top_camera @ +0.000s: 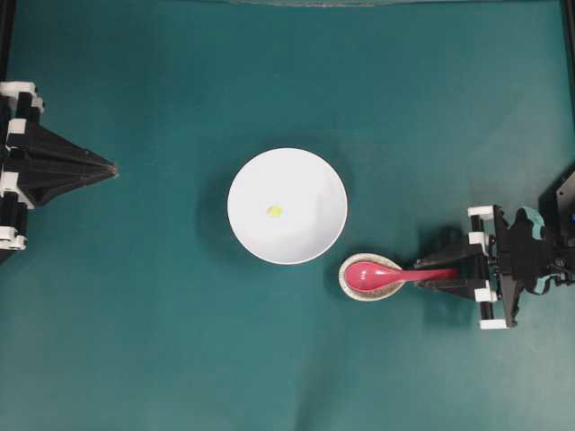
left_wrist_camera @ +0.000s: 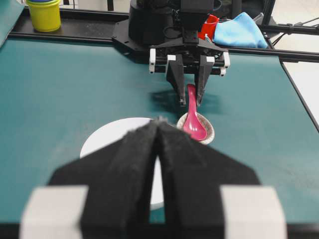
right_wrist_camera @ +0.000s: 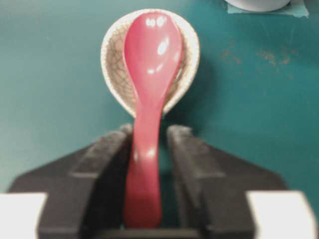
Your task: Scoop the yellow hexagonal prism block from the bowl with a spoon using the right arm.
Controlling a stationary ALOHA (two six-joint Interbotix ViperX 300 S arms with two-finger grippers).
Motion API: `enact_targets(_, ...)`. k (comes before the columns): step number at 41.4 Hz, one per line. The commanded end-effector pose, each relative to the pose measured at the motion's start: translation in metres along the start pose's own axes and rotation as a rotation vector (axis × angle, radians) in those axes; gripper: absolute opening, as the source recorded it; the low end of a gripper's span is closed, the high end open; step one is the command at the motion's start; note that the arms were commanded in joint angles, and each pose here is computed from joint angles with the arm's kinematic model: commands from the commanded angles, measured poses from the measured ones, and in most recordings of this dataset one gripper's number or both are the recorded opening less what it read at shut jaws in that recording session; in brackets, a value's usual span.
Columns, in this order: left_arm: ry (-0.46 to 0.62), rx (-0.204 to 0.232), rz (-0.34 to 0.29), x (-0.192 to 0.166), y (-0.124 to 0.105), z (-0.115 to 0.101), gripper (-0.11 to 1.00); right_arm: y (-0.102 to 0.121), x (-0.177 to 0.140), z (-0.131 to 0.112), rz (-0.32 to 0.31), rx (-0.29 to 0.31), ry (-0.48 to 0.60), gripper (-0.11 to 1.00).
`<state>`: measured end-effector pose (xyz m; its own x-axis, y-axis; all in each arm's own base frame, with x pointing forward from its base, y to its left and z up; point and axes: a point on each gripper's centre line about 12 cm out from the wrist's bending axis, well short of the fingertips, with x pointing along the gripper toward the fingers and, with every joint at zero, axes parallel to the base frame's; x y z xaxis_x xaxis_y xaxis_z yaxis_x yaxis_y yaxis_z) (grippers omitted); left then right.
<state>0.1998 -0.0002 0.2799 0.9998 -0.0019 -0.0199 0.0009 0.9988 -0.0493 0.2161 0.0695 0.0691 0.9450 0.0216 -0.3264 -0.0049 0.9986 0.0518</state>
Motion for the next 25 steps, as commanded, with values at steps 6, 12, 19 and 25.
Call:
enact_targets(6,-0.008,0.002,-0.001,0.002,0.000,0.004,0.01,0.002,0.000,0.007,0.010,0.005,-0.038,0.22)
enact_targets(12,-0.008,0.000,0.001,0.002,0.000,0.004,0.01,0.002,-0.003,0.013,0.014,0.019,-0.063,0.22)
enact_targets(19,-0.008,0.000,0.001,0.002,0.000,0.004,0.01,0.003,-0.006,0.028,0.025,0.049,-0.110,0.22)
enact_targets(25,-0.008,0.000,0.001,0.002,0.000,0.004,0.01,0.001,-0.008,0.042,0.022,0.080,-0.131,0.22)
